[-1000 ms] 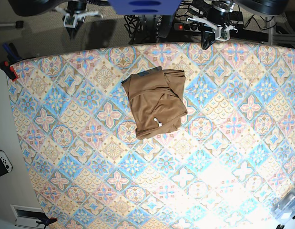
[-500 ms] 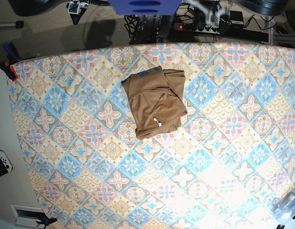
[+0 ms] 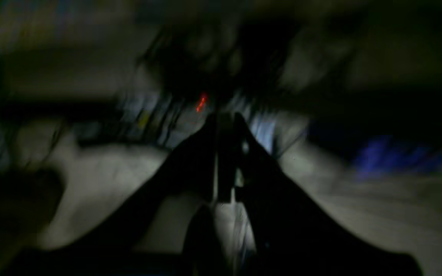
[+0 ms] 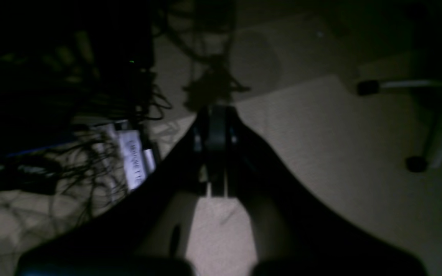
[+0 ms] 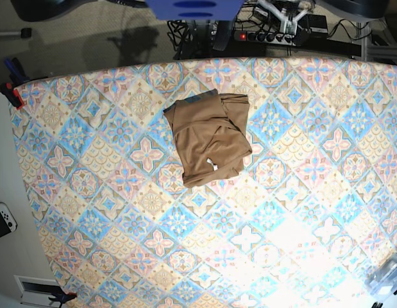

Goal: Layout the t-shirt on the table in an organized manner, then fold the t-shirt properly

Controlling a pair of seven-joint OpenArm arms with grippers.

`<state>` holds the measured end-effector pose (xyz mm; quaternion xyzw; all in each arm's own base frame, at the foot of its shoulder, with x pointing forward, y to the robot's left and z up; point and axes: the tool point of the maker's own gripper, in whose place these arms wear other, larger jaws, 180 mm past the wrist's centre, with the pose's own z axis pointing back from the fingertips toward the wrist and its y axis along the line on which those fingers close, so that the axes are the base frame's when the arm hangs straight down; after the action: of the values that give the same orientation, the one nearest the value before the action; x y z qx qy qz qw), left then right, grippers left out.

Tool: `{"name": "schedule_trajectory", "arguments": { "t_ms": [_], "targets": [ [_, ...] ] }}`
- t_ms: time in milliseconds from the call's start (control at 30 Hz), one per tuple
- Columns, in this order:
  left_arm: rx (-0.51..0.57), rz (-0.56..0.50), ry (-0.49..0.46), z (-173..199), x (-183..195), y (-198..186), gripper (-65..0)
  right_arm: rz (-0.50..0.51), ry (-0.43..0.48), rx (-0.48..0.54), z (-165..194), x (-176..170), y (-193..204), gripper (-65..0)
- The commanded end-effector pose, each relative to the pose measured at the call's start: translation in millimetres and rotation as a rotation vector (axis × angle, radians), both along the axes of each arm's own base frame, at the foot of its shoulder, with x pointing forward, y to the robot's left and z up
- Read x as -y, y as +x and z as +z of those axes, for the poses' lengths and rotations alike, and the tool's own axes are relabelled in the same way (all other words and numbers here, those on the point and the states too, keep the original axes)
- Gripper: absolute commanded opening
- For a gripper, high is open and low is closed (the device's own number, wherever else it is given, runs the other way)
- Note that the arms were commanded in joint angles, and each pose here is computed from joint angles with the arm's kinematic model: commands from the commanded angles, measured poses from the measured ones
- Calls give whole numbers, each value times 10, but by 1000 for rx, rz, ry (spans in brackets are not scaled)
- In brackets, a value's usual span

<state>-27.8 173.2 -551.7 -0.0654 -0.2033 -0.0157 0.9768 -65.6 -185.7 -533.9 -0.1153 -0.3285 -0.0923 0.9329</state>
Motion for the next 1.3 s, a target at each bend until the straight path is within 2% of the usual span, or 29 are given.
{"name": "schedule_trajectory", "arguments": {
  "t_ms": [0,33,300,367,467,567,833,1033,1167,1267],
  "targets": [
    [27,14,-3,-9,-28,81,-650,16,-8,100,34,7,358,-650],
    [-3,17,-11,-89,-9,30,-650,12,-1,106,-16,-9,435,-650],
    [-128,-9,-57,-481,-105,-29,-650,-23,76,-104,-338,-228,-287,-650],
    [-163,-18,-76,-561,-91,-61,-650,-18,75,-120,-411,-165,-207,-650],
    [-192,-13,-91,-642,-135,-31,-650,-21,90,-115,-544,-151,159,-650],
    [-211,-20,-96,-695,-194,36,-650,-22,101,-205,-645,-80,105,-650],
    [-319,-210,-126,-803,-8,-40,-650,-33,119,-297,-797,12,297,-650],
    [-440,-297,-160,-858,93,-88,-650,-59,197,-464,-1029,-171,165,-650],
    [-451,-286,-103,-915,-36,14,-650,-66,194,-528,-1168,42,233,-650],
    [-438,-271,0,-952,-247,89,-650,-105,202,-565,-1224,158,208,-650]
  ]
}}
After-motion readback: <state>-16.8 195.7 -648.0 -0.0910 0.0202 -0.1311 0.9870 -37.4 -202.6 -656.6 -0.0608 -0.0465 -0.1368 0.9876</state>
